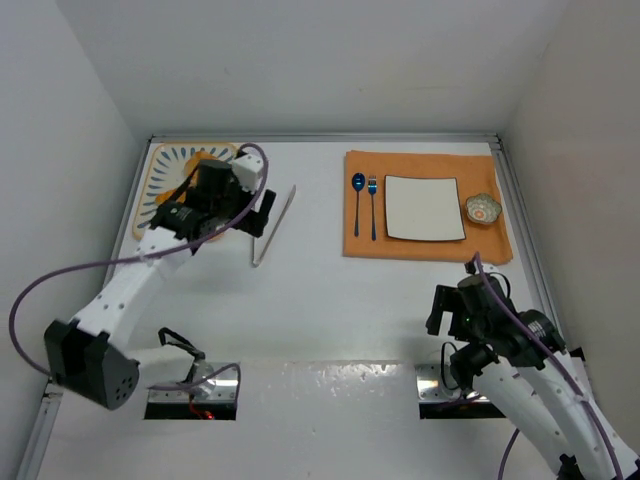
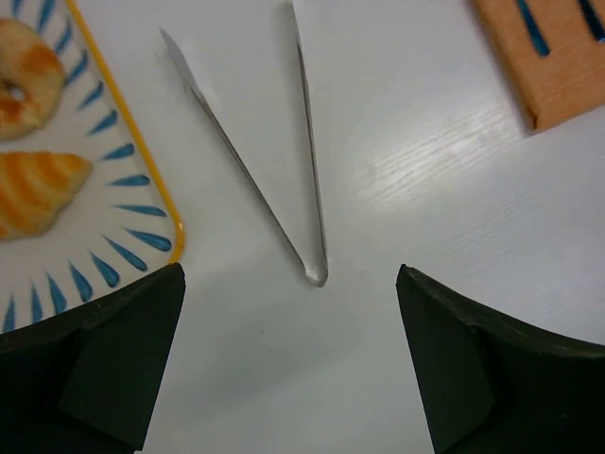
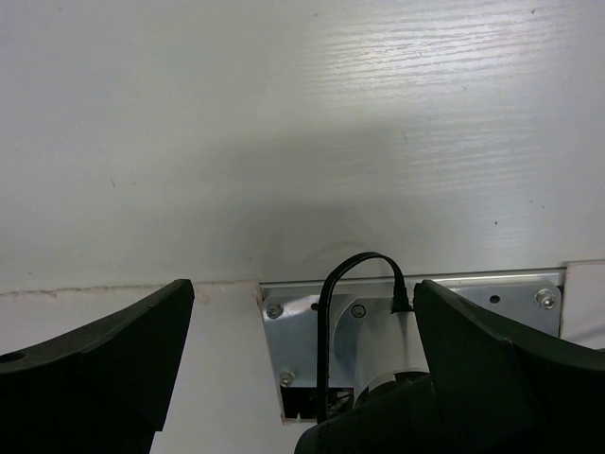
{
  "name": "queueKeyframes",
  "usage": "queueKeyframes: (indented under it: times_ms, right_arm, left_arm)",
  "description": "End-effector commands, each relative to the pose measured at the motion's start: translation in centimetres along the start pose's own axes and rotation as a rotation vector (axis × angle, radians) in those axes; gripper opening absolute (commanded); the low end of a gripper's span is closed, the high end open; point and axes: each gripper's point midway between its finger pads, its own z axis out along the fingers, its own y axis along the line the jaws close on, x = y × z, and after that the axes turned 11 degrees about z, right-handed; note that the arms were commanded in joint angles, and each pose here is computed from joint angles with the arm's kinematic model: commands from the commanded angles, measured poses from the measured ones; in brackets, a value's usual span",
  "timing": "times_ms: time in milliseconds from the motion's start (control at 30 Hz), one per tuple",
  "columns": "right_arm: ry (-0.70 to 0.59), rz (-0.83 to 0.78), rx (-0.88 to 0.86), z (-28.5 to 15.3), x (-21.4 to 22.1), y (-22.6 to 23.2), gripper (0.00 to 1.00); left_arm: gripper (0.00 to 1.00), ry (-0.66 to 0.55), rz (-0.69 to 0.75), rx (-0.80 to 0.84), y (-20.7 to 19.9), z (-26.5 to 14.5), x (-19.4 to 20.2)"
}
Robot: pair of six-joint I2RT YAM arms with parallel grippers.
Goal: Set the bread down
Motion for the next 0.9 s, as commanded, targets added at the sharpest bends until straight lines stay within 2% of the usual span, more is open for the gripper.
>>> queueKeyframes:
  times_ms: [0,233,267,433,633,867]
  right_arm:
    - [0.097,-0.003,0.119,-0.7,2.1,-2.5,1.00]
    - [0.071,0.030,0.075,0.4,1.7,-1.3,1.00]
    - [0.062,0.030,0.071,0.5,1.4,-1.1,1.00]
    - [0.061,0.003,0.101,0.4,0.7,-1.1,1.00]
    - [0.038,-0.031,0.136,0.6,-0.6,-1.0,1.00]
    - [0.063,-0.040,0.165,1.1,-0.6,-0.9,1.00]
  left_arm:
    - [1.00,0.179,-0.065,-0.010,-1.3,2.9,3.2]
    - [1.00,0.279,-0.133,-0.045,-2.4,8.8,4.6]
    - [1.00,0.339,-0.145,-0.062,-2.3,10.1,6.4]
    - [1.00,0.436,-0.171,-0.120,-0.9,13.2,9.3]
    - [1.00,0.511,-0.224,-0.045,-1.7,16.5,13.3]
    - [1.00,0.481,-0.244,-0.018,-1.6,18.7,13.6]
